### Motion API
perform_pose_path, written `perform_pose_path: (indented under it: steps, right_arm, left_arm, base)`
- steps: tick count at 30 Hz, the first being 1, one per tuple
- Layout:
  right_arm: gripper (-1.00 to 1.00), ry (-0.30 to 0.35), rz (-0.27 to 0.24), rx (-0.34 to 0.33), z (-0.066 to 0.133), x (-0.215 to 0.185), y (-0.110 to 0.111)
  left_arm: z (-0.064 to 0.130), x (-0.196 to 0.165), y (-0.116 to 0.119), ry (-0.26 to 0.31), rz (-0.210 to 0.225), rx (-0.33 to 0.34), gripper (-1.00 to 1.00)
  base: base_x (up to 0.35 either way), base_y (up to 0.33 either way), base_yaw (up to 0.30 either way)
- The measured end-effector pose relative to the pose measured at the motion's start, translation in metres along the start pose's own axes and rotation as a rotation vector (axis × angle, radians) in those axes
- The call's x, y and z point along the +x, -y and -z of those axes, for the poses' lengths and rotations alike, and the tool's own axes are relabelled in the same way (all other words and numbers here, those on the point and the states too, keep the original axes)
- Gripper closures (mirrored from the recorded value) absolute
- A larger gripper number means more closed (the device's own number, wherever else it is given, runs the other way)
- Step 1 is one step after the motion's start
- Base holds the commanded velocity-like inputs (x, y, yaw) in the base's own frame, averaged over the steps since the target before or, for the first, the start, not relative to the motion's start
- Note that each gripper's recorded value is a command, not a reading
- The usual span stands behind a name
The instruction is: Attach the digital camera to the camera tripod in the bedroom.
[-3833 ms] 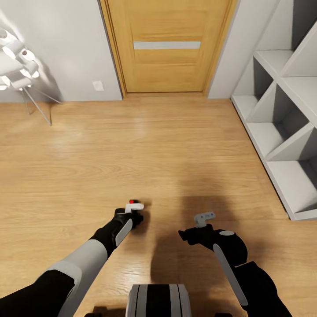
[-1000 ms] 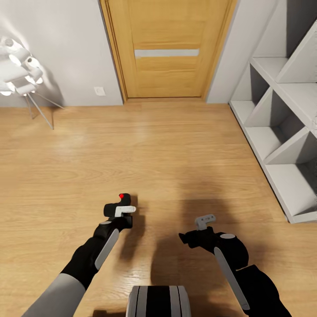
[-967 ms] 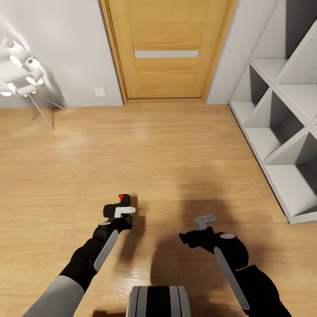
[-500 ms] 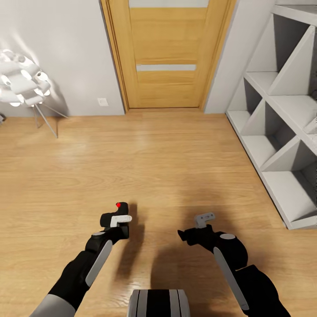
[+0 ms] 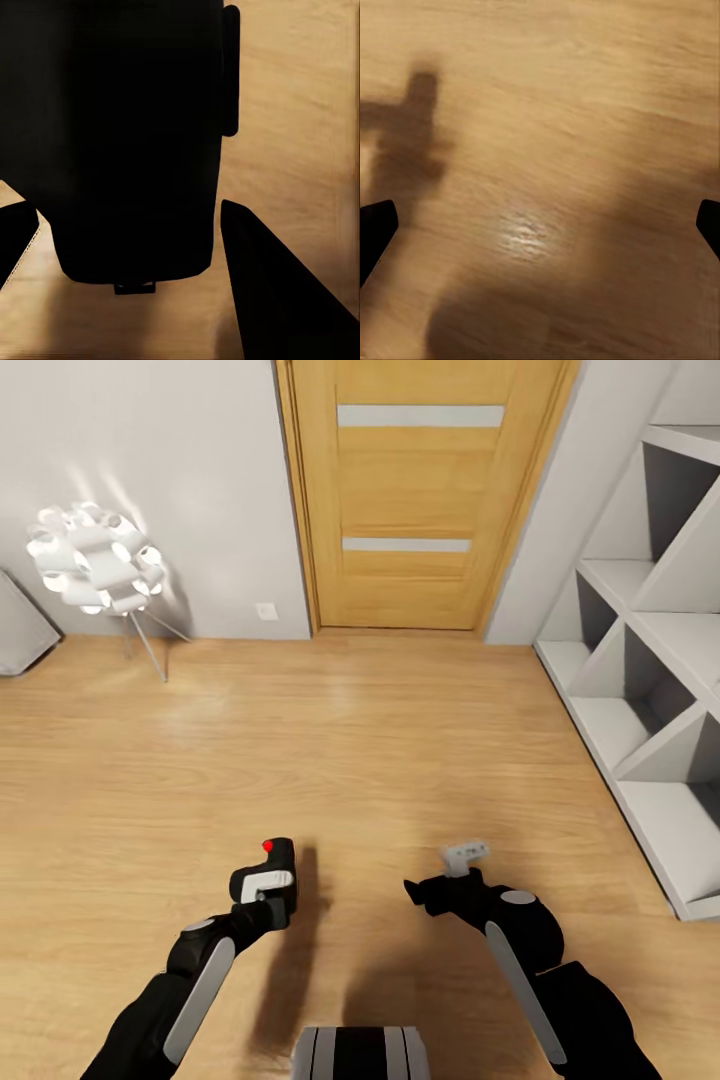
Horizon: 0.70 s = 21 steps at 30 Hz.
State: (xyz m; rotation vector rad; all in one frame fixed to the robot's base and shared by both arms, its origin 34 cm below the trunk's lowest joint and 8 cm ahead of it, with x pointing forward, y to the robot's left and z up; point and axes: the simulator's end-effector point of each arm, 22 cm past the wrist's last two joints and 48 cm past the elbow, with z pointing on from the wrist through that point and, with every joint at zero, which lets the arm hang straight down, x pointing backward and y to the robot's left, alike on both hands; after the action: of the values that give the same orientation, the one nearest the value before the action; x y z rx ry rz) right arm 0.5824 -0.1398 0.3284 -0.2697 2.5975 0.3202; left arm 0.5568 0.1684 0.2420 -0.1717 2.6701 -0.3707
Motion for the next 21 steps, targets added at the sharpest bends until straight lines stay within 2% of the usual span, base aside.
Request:
perform_pose_path:
  steps: [10, 15, 16, 19, 21]
  right_arm:
    - [-1.00, 0.055, 0.013, 0.004, 0.015, -0.020, -0.003]
    - [-1.00, 0.082, 0.019, 0.007, 0.023, -0.030, -0.004]
    - [-1.00, 0.088, 0.021, 0.007, 0.025, -0.032, -0.004]
    - [-1.00, 0.101, 0.024, 0.003, 0.030, -0.037, -0.006]
    - [-1.00, 0.109, 0.027, -0.022, 0.034, -0.041, -0.011]
  left_arm:
    - [0.028, -0.014, 0.006, 0.054, -0.005, 0.033, 1.00]
    - [0.043, -0.024, 0.005, 0.072, 0.010, 0.119, 1.00]
    - [0.052, -0.029, -0.002, 0.068, 0.037, 0.167, 1.00]
    - [0.062, -0.035, -0.001, 0.069, 0.040, 0.192, 1.00]
    - [0.068, -0.038, 0.002, 0.062, 0.036, 0.204, 1.00]
  base:
    - [0.000, 0.000, 0.278]
    - [0.000, 0.000, 0.285]
    - [0.000, 0.000, 0.286]
    - [0.000, 0.000, 0.286]
    - [0.000, 0.000, 0.286]
